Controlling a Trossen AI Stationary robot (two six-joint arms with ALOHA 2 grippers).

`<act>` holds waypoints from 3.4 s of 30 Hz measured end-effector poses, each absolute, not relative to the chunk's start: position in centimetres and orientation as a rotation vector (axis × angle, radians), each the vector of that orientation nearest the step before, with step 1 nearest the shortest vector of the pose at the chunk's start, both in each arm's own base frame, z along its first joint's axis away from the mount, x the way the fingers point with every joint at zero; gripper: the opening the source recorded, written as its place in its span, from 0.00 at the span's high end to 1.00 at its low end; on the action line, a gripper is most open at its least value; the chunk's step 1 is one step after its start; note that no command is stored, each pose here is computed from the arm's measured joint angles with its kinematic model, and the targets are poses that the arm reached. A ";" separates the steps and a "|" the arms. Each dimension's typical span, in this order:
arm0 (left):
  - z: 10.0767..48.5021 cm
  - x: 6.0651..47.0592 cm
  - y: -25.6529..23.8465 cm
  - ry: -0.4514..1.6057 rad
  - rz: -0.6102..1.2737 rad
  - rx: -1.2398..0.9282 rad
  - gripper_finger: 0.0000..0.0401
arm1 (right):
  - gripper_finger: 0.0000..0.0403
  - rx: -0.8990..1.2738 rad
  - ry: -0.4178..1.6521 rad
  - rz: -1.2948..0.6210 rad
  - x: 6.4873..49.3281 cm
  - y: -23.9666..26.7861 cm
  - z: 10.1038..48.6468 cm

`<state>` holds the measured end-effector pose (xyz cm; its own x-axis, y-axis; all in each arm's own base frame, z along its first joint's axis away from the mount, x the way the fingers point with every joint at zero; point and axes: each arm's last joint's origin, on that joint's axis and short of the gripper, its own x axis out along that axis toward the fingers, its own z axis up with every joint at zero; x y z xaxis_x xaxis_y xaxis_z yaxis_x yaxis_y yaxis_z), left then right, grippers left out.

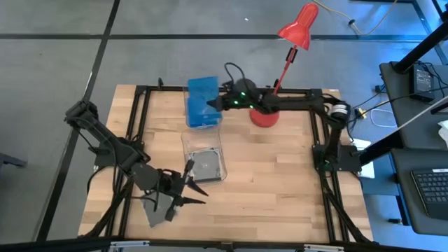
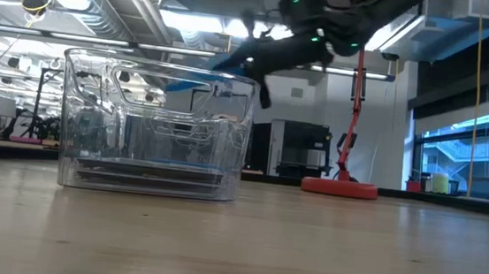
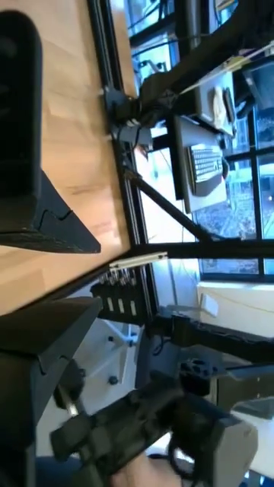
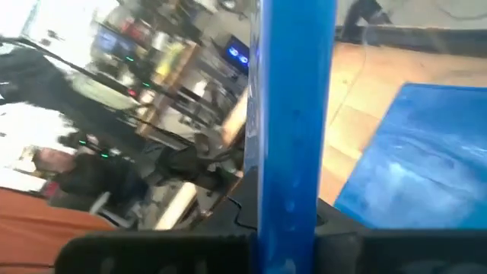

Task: Pick & place jewel cases by type
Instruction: Put the blue cd case into the top transparent bin, then put the black cd case into the bottom transparent bin

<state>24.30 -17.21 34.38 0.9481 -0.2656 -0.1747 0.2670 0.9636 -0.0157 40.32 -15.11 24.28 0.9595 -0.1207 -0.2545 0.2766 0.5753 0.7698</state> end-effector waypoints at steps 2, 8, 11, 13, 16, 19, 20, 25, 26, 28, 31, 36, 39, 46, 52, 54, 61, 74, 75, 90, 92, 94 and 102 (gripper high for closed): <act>34.5 23.9 -16.9 0.193 -0.269 0.006 0.75 | 0.96 0.933 0.252 -0.255 41.4 -16.0 23.9; 35.5 22.6 -16.0 0.206 -0.263 -0.058 0.75 | 0.96 0.933 0.428 -0.316 43.7 -17.7 23.0; 36.0 22.1 -15.6 0.199 -0.265 -0.070 0.75 | 0.96 0.945 0.448 -0.328 44.4 -18.3 22.6; 36.2 21.9 -15.4 0.190 -0.266 -0.074 0.75 | 0.96 0.944 0.449 -0.337 45.0 -18.6 22.2; 36.4 21.7 -15.3 0.187 -0.267 -0.077 0.75 | 0.96 0.946 0.458 -0.350 45.5 -18.9 21.4; 36.4 21.7 -15.3 0.189 -0.267 -0.075 0.75 | 0.96 0.965 0.492 -0.369 45.6 -18.9 20.1; 36.4 21.7 -15.3 0.189 -0.269 -0.075 0.75 | 0.96 0.973 0.500 -0.374 45.6 -18.9 19.7; 36.3 21.7 -15.3 0.196 -0.268 -0.070 0.75 | 0.96 0.977 0.515 -0.376 45.8 -19.0 18.9; 36.3 21.7 -15.3 0.195 -0.269 -0.065 0.75 | 0.96 0.956 0.519 -0.364 45.8 -19.0 18.9; 36.3 21.7 -15.3 0.194 -0.270 -0.056 0.75 | 0.96 0.902 0.527 -0.334 45.8 -18.9 19.0; 36.3 21.7 -15.3 0.194 -0.265 -0.055 0.75 | 0.93 0.889 0.528 -0.326 45.8 -18.9 19.0; 36.3 21.7 -15.3 0.194 -0.265 -0.055 0.75 | 0.81 0.890 0.533 -0.328 45.8 -18.9 18.9; 36.3 21.7 -15.3 0.193 -0.265 -0.055 0.75 | 0.73 0.891 0.534 -0.329 45.8 -18.9 18.9; 36.2 21.7 -15.3 0.206 -0.262 -0.059 0.75 | 0.64 0.912 0.523 -0.359 45.7 -19.0 19.0; 35.4 21.6 -15.0 0.289 -0.208 -0.114 0.75 | 0.64 0.908 0.522 -0.367 45.7 -19.0 19.0; 35.0 21.5 -14.9 0.324 -0.186 -0.132 0.75 | 0.64 0.908 0.522 -0.366 45.7 -19.0 19.0; 34.3 21.2 -14.7 0.403 -0.140 -0.182 0.75 | 0.64 0.905 0.522 -0.364 45.3 -18.9 20.1; 32.2 20.2 -13.9 0.622 0.016 -0.307 0.75 | 0.64 0.704 0.650 -0.470 42.2 -17.9 24.4; 31.9 20.0 -13.7 0.658 0.037 -0.330 0.75 | 0.64 0.689 0.661 -0.471 42.0 -17.9 24.6; 28.0 16.5 -14.1 1.228 0.216 -0.777 0.75 | 0.64 0.598 0.899 -0.354 41.5 -13.4 24.3; 27.2 16.0 -14.6 1.276 0.249 -0.811 0.75 | 0.64 0.558 0.943 -0.338 41.7 -11.6 24.4; 26.2 15.5 -14.9 1.318 0.298 -0.834 0.76 | 0.64 0.505 0.956 -0.313 42.0 -9.5 24.6; 24.0 12.7 -14.1 1.366 0.705 -0.828 0.75 | 0.64 0.357 0.941 -0.154 42.9 -0.8 25.8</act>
<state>12.69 -14.08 23.98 0.0893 -0.0379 -0.9953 -0.8333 0.5445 -0.0955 42.92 -0.82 25.76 0.5837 0.0252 -0.8116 0.2827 0.9307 0.2323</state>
